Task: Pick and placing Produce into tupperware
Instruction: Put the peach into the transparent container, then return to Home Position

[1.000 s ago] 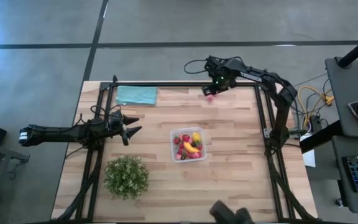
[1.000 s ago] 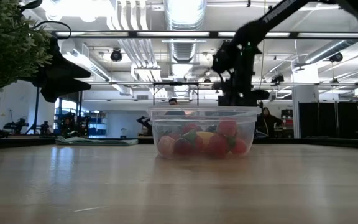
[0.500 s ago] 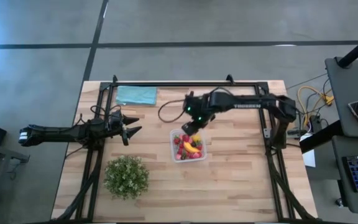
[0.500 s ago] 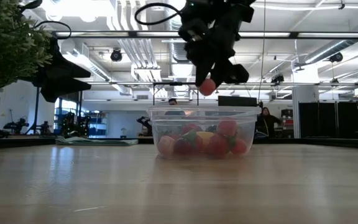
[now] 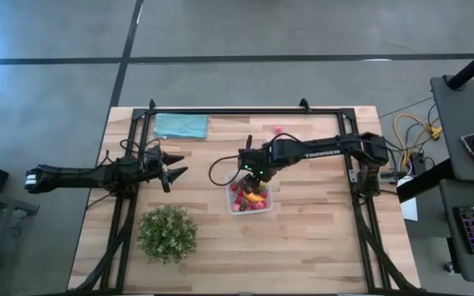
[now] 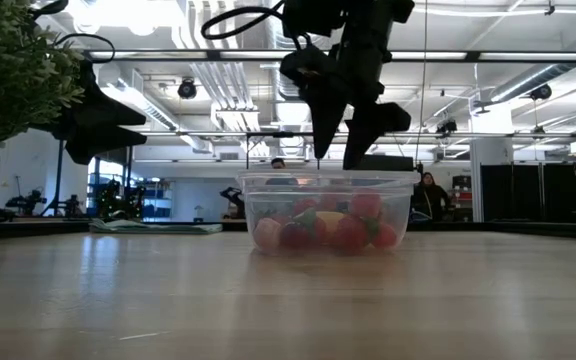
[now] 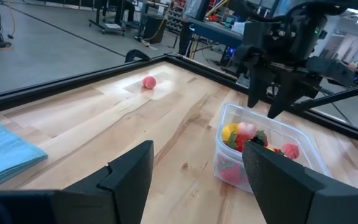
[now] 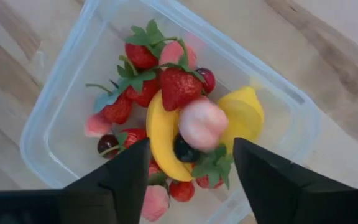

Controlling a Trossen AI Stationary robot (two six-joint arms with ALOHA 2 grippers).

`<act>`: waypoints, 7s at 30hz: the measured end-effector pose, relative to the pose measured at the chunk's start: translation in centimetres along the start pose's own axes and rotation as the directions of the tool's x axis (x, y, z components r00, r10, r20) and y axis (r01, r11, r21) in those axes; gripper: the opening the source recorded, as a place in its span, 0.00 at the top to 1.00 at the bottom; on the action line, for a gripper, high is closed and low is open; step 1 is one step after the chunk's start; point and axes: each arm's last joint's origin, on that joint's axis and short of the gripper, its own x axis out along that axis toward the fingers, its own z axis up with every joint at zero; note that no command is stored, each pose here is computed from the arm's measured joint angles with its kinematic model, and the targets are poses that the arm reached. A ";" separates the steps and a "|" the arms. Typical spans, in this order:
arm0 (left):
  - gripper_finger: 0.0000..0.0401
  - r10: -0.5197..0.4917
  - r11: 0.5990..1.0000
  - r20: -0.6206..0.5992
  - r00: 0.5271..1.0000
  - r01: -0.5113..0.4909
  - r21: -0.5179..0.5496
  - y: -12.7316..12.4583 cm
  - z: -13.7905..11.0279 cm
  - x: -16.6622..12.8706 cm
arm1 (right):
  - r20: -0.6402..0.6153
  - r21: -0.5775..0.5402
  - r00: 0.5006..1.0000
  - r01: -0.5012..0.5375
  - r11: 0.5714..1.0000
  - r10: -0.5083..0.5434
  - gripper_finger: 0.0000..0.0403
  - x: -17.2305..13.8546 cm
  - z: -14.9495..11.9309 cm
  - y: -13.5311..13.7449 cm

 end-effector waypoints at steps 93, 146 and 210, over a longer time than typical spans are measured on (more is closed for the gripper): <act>0.42 0.000 1.000 0.001 1.000 0.000 0.000 0.0 0.0 0.0 | -0.065 0.309 0.972 0.233 0.922 -0.224 0.68 5.4 12.5 -22.3; 0.42 0.000 1.000 0.001 1.000 0.000 0.000 0.0 0.0 0.0 | 0.022 -0.008 0.990 -0.142 0.990 0.142 0.33 -2.9 -1.3 2.9; 0.42 0.000 1.000 0.001 1.000 0.000 0.000 0.0 0.0 0.0 | 0.169 -0.653 0.670 -0.473 0.591 0.723 0.32 -13.0 -18.4 -9.3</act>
